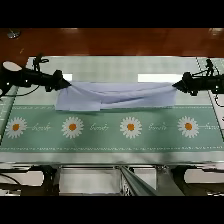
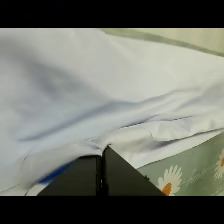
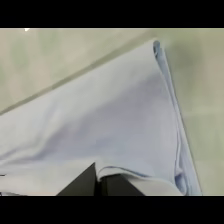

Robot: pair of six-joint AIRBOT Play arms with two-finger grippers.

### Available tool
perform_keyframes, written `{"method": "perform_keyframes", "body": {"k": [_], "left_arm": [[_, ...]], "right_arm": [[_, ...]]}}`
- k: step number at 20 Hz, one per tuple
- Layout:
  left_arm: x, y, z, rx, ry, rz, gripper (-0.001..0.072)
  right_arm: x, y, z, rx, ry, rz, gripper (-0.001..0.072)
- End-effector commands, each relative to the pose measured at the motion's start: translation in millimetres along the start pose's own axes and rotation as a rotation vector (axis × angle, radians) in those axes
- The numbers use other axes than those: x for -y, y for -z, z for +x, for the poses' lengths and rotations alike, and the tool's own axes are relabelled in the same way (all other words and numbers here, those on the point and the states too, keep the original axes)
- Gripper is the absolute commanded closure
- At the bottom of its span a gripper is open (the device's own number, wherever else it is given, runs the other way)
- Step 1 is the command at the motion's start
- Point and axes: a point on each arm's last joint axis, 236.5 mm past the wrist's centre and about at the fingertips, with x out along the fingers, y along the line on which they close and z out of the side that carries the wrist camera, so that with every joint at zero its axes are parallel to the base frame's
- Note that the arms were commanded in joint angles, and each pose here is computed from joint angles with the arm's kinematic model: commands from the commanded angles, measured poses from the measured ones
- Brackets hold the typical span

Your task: Fold the shirts.

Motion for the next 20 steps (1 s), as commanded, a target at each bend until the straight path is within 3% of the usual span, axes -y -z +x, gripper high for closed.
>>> {"method": "perform_keyframes", "body": {"k": [1,3,4,5,6,9,13,18,19,20], "left_arm": [[-2.8,-36.7,10.8,0.003,0.011,-0.024,0.0677],[-6.0,-40.8,15.1,0.002,0.011,-0.025,0.0676],[-7.8,-38.8,18.4,-0.009,0.011,-0.03,0.0581],[-7.7,-33.9,19.3,-0.03,0.014,-0.031,0.0268],[-11.0,-28.5,17.5,-0.055,0.005,-0.02,0.0008],[-45.4,-8.0,-4.4,-0.156,-0.075,-0.024,0.0005],[-62.6,3.3,-30.5,-0.196,-0.076,-0.07,0.0006],[-45.7,10.7,-18.4,-0.209,-0.074,0.009,0.0006],[-43.1,12.2,-16.3,-0.214,-0.073,0.016,0.0006],[-41.0,13.5,-14.5,-0.219,-0.072,0.02,0.0005]], "right_arm": [[4.2,-21.4,16.3,0.0,0.0,0.025,0.0687],[9.0,-22.9,20.9,-0.001,0.005,0.026,0.0683],[10.3,-22.4,22.3,-0.004,0.006,0.019,0.0541],[10.5,-21.3,22.4,-0.008,0.005,0.012,0.0265],[11.4,-20.3,20.7,-0.014,0.003,-0.006,0.0071],[34.8,-14.6,7.6,-0.05,0.043,0.026,0.0086],[88.5,18.6,2.9,-0.173,0.252,0.115,0.0092],[31.6,50.8,59.1,-0.281,0.111,0.071,0.0093],[26.0,56.0,65.0,-0.295,0.111,0.055,0.0129],[22.7,59.7,67.6,-0.306,0.11,0.045,0.0335]]}}
